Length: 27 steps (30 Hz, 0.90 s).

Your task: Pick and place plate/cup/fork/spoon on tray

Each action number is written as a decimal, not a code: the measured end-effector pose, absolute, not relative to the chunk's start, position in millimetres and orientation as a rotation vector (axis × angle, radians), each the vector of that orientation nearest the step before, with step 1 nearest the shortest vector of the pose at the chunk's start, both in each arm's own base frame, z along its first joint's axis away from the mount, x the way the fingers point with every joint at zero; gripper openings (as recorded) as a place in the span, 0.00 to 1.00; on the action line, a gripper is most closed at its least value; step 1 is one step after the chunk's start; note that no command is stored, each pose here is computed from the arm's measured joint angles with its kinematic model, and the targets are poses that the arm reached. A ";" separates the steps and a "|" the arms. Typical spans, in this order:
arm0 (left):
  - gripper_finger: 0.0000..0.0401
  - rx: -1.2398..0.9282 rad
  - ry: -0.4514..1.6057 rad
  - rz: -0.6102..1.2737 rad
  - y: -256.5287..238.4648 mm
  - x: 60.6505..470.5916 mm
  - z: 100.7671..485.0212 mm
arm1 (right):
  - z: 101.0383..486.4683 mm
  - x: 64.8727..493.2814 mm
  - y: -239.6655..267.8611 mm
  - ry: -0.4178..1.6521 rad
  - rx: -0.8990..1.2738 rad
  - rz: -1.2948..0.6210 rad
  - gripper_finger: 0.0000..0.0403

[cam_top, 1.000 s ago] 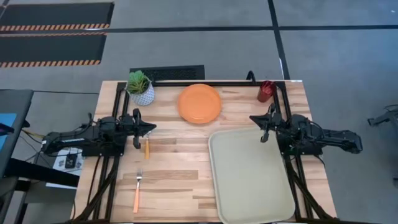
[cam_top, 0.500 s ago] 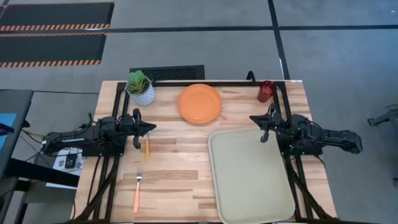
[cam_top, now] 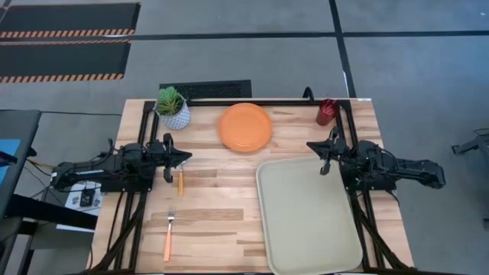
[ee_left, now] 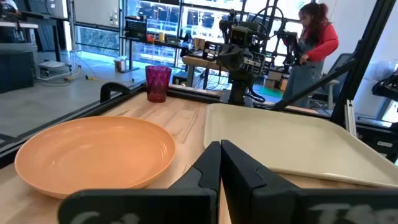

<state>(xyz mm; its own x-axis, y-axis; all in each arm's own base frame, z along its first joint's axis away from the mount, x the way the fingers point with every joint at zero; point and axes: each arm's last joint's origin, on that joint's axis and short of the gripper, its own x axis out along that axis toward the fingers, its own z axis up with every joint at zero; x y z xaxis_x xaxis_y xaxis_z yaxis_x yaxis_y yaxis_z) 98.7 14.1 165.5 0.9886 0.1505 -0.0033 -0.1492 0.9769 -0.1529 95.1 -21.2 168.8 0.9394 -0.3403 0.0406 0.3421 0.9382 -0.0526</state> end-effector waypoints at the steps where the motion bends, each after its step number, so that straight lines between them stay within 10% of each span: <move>1: 0.00 -0.154 -0.008 0.151 14.1 98.7 165.5 | 168.9 95.1 -21.2 -0.031 -0.059 -0.348 0.07; 27: 0.00 -0.153 -0.008 0.152 14.2 98.7 165.4 | 186.0 92.8 -22.4 -0.164 0.023 -0.353 0.03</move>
<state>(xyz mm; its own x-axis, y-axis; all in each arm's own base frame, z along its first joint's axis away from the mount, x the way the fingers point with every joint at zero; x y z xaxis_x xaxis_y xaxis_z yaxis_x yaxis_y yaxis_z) 98.7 14.2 165.4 0.9885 0.1514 -0.0038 -0.1502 0.9768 -0.1529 92.8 -22.4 186.0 0.9254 -0.3457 0.1554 0.3420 0.9383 0.0513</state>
